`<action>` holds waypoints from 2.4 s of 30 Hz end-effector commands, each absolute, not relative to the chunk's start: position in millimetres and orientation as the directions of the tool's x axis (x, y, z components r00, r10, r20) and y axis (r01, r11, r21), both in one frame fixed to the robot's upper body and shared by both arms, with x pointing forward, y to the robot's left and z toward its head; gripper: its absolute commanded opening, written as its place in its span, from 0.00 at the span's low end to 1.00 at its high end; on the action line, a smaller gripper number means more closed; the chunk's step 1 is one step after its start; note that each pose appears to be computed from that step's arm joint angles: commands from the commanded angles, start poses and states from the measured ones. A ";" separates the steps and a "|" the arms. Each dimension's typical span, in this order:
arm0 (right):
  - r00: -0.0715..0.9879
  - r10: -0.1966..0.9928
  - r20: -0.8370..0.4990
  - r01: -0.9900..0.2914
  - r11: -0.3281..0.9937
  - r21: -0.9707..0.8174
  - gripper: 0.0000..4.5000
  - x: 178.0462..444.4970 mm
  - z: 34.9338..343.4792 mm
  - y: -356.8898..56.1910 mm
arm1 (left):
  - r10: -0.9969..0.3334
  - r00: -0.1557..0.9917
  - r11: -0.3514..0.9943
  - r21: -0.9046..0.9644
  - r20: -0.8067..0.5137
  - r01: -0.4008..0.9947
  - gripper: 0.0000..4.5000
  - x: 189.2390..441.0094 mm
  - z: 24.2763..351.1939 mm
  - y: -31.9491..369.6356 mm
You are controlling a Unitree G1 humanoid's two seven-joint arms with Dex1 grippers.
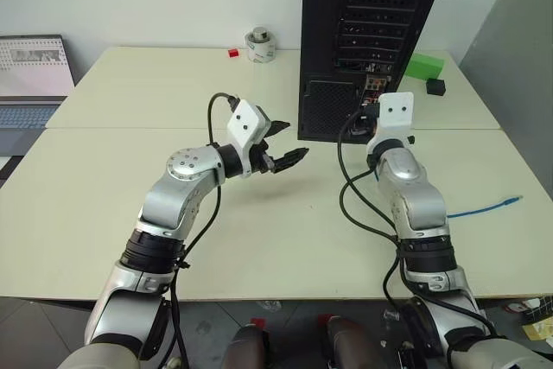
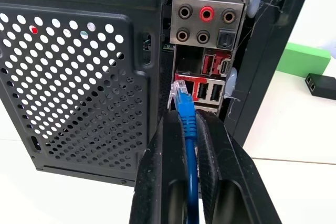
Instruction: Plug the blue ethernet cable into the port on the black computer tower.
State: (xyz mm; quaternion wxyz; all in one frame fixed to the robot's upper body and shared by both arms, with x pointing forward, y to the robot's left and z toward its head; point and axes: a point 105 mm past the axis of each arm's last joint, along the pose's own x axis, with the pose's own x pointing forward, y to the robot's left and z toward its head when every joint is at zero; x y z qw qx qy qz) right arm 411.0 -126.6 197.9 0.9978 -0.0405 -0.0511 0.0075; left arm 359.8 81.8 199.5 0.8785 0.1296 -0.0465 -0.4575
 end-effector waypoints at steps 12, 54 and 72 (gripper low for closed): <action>0.986 -0.001 0.165 0.009 0.999 -0.046 0.00 414.6 217.7 -131.4 | -0.821 0.570 0.546 0.316 0.019 0.776 0.85 357.8 217.0 80.3; 0.989 -0.016 0.150 0.011 0.999 0.034 0.00 421.9 235.1 -109.2 | -0.835 0.549 0.509 0.337 -0.031 0.792 0.85 366.0 226.4 78.7; 0.987 -0.002 0.161 0.002 1.000 0.001 0.00 432.2 240.6 -90.9 | -0.788 0.613 0.567 0.328 -0.051 0.756 0.85 381.5 224.7 90.7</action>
